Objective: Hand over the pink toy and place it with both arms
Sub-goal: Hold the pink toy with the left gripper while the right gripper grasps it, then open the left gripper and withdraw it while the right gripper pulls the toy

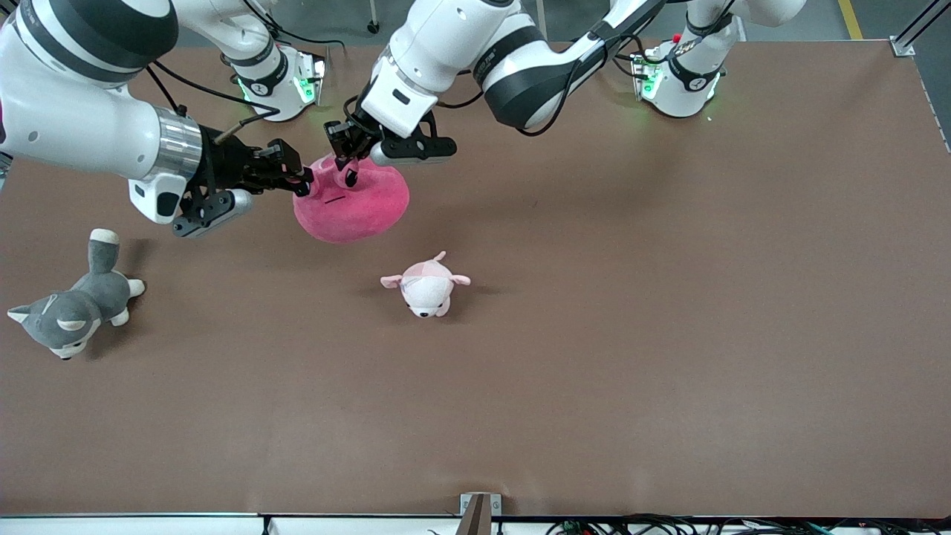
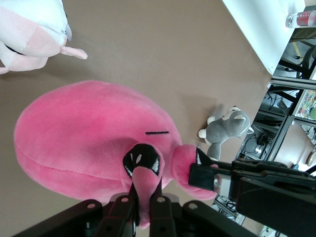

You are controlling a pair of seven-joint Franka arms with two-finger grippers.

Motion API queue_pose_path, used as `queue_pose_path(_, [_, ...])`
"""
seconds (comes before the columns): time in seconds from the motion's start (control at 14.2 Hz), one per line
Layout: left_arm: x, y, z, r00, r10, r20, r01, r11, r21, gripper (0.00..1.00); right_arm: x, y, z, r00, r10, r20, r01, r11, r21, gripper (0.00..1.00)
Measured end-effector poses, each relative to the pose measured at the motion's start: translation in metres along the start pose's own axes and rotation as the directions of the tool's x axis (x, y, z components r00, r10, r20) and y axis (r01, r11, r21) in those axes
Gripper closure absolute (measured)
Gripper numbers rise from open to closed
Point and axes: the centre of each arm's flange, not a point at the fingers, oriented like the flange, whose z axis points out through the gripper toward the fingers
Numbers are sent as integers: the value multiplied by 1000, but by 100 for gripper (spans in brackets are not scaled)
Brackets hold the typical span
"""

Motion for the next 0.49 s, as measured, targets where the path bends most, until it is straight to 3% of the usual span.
queue_pose_path(0.14, [0, 0, 0, 1000, 0, 0, 0, 1000, 0, 90, -1, 0, 1, 1000, 0, 7, 0, 1000, 0, 88])
queue_pose_path(0.49, [4, 0, -1, 1000, -5, -6, 5, 1000, -2, 87, -1, -1, -1, 1000, -2, 9, 2, 1000, 0, 90])
